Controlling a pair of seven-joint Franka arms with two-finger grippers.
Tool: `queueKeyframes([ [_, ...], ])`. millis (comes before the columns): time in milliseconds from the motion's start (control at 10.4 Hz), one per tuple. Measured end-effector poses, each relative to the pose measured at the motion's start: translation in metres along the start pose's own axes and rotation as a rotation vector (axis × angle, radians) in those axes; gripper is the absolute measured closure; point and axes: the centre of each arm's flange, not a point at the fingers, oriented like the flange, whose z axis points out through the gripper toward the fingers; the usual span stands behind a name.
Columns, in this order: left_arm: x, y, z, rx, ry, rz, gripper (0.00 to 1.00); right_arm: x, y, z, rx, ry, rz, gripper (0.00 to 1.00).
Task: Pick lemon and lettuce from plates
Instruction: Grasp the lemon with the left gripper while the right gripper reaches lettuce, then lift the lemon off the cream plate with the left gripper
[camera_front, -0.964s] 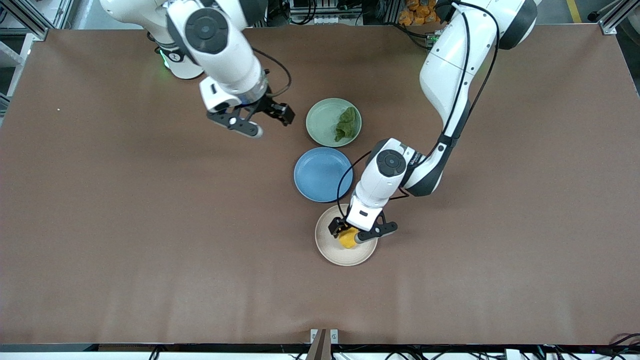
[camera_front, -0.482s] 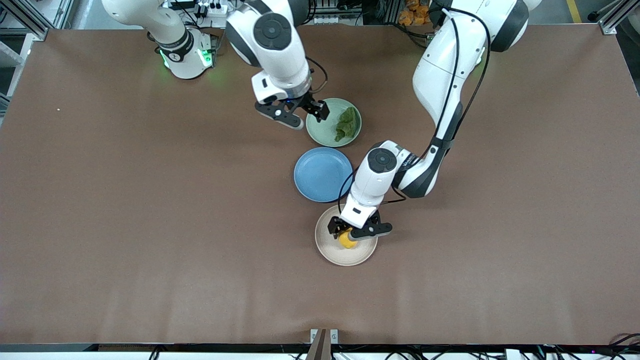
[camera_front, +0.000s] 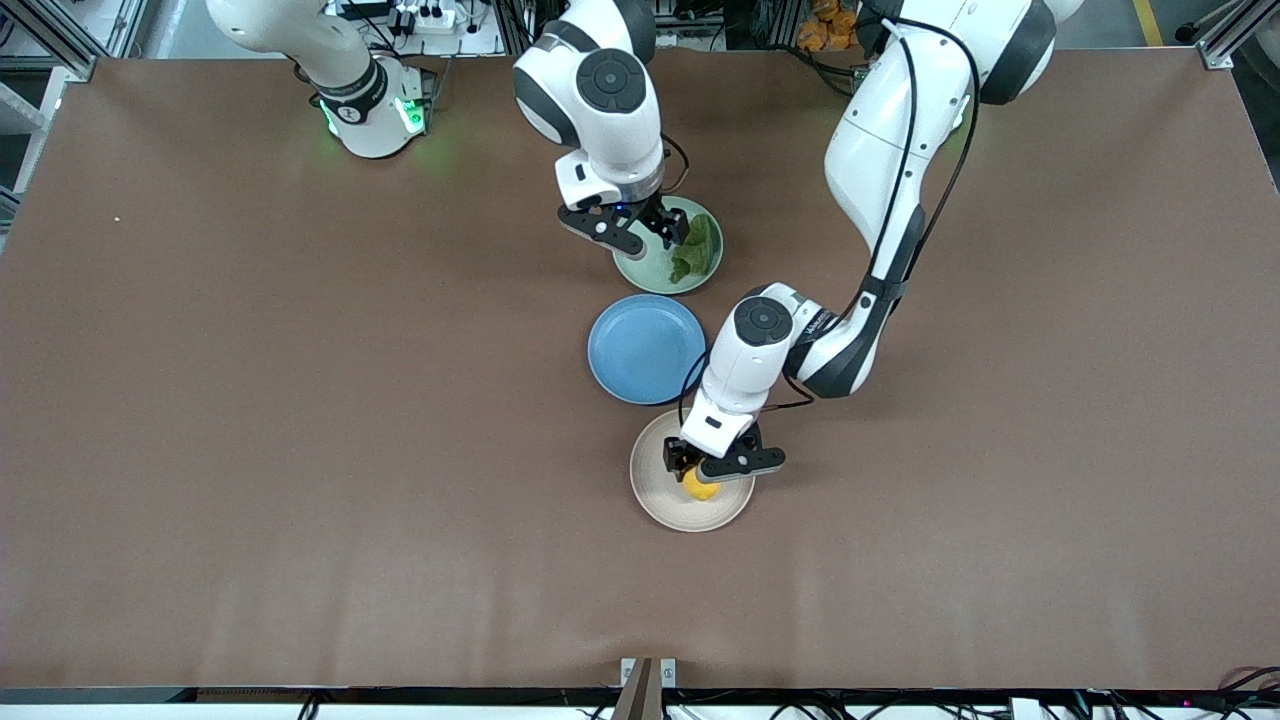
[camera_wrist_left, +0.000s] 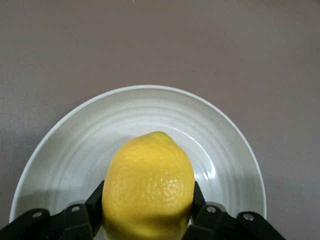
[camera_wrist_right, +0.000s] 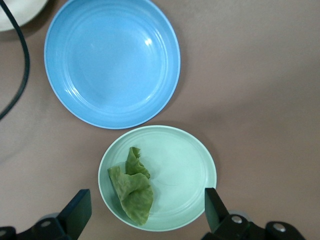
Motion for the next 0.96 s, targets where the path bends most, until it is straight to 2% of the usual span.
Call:
queueKeyframes([
  [289, 0.023, -0.003, -0.018, 0.0, 0.021, -0.021, 0.33, -0.019, -0.009, 0.042, 0.002, 0.03, -0.016, 0.0],
  [579, 0.051, -0.012, -0.048, 0.058, 0.002, -0.039, 0.33, -0.028, -0.013, 0.085, -0.006, 0.047, -0.024, 0.0],
  [675, 0.058, -0.016, -0.058, 0.095, -0.024, -0.011, 0.33, -0.031, -0.014, 0.095, -0.002, 0.052, -0.031, 0.0],
  [868, 0.072, -0.036, -0.077, 0.189, -0.128, 0.083, 0.33, -0.043, -0.017, 0.121, 0.011, 0.063, -0.042, 0.0],
  [964, 0.084, -0.051, -0.091, 0.207, -0.178, 0.124, 0.33, -0.046, -0.017, 0.129, 0.01, 0.065, -0.043, 0.0],
])
